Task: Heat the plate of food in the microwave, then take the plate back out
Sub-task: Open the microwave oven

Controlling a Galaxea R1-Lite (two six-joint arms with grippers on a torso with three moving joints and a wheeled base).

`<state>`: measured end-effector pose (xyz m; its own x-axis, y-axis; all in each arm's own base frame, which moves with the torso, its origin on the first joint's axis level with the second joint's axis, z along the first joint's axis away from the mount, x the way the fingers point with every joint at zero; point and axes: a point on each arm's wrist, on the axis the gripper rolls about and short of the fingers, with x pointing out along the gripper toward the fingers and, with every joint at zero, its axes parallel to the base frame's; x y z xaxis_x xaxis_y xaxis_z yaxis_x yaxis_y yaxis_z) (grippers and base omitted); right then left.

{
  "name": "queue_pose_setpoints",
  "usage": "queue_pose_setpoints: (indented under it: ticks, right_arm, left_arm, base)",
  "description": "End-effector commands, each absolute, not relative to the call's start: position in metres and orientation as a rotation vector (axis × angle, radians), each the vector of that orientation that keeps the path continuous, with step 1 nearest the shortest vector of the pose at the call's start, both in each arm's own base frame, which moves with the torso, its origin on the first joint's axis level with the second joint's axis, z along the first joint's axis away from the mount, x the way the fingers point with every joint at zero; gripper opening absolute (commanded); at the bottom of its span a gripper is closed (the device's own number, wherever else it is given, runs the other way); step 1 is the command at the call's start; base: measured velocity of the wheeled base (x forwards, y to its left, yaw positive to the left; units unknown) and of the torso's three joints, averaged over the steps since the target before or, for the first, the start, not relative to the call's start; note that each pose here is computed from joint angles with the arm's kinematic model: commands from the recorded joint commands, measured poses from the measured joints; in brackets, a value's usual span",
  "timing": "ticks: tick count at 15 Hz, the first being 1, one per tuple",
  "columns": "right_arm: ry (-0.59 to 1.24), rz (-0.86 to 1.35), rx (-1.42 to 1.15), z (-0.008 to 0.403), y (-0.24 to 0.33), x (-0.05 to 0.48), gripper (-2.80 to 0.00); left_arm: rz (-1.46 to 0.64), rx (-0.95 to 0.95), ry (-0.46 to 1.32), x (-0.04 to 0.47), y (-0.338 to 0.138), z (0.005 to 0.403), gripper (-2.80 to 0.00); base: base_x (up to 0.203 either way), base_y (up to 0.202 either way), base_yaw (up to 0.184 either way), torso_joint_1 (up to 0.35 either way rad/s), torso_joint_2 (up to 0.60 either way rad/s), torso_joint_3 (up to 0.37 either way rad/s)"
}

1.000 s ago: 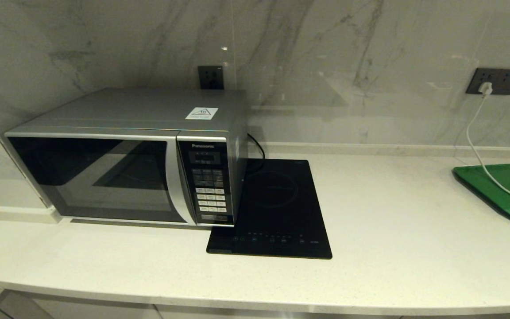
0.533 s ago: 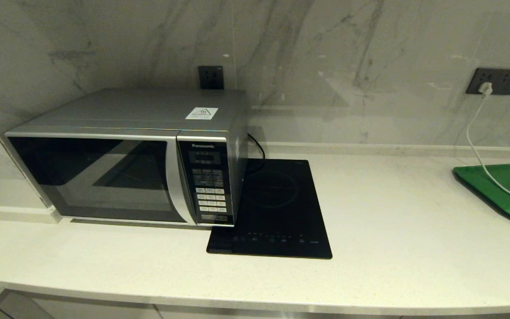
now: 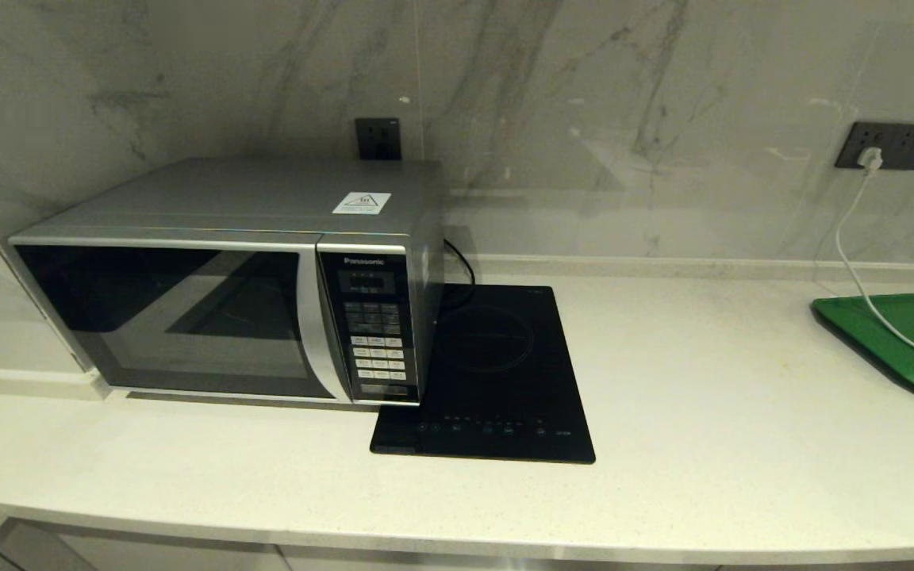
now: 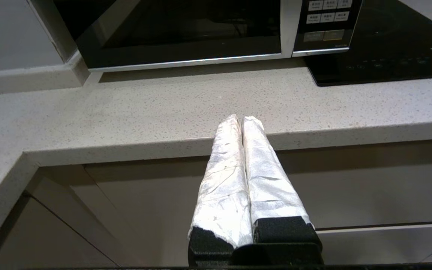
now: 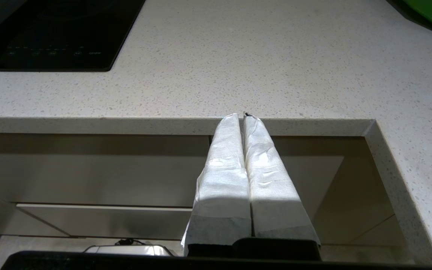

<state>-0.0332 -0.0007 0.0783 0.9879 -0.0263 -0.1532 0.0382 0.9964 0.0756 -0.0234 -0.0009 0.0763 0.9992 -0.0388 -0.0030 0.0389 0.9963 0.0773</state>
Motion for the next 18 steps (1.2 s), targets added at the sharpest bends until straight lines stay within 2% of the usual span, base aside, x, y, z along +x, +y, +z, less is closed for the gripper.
queue_pose_setpoints:
  ticks: [1,2,5,7,9,10,12,14,16,18]
  right_arm:
    - [0.154,-0.032,0.079,0.078,-0.001,-0.033,-2.8]
    - [0.154,-0.033,0.079,0.078,-0.001,-0.033,-2.8]
    - [0.154,-0.032,0.079,0.078,-0.001,-0.033,-2.8]
    - [0.154,-0.032,0.079,0.078,-0.001,-0.033,-2.8]
    - [0.154,-0.031,0.079,0.078,-0.001,-0.033,-2.8]
    - [0.154,-0.034,0.079,0.078,-0.001,-0.033,-2.8]
    - [0.154,-0.032,0.079,0.078,-0.001,-0.033,-2.8]
    - [0.154,-0.032,0.079,0.078,-0.001,-0.033,-2.8]
    - [0.154,-0.032,0.079,0.078,-0.001,-0.033,-2.8]
    - [0.154,-0.032,0.079,0.078,-0.001,-0.033,-2.8]
  left_arm:
    - [-0.032,0.08,-0.03,-0.027,-0.001,0.089,-2.8]
    - [-0.034,0.082,-0.072,-0.032,-0.001,0.11,-2.8]
    - [-0.06,0.048,-0.123,-0.032,-0.001,0.213,-2.8]
    - [-0.113,-0.006,0.009,-0.003,-0.001,0.261,-2.8]
    - [-0.222,-0.083,0.244,0.04,-0.007,0.273,-2.8]
    - [-0.288,-0.128,0.363,0.059,-0.012,0.272,0.0]
    - [-0.449,-0.212,0.592,0.094,-0.022,0.265,0.0]
    - [-0.611,-0.312,0.698,0.13,-0.023,0.256,0.0]
    - [-0.722,-0.346,0.675,0.167,-0.014,0.248,0.0]
    - [-0.794,-0.295,0.64,0.201,0.001,0.231,0.0]
  base:
    - [0.0,0.0,0.0,0.0,0.0,0.0]
    - [0.0,0.0,0.0,0.0,0.0,0.0]
    - [0.0,0.0,0.0,0.0,0.0,0.0]
    - [0.0,0.0,0.0,0.0,0.0,0.0]
    - [0.0,0.0,0.0,0.0,0.0,0.0]
    - [0.0,0.0,0.0,0.0,0.0,0.0]
    - [0.0,0.0,0.0,0.0,0.0,0.0]
    - [0.0,0.0,0.0,0.0,0.0,0.0]
    - [0.0,0.0,0.0,0.0,0.0,0.0]
    - [0.0,0.0,0.0,0.0,0.0,0.0]
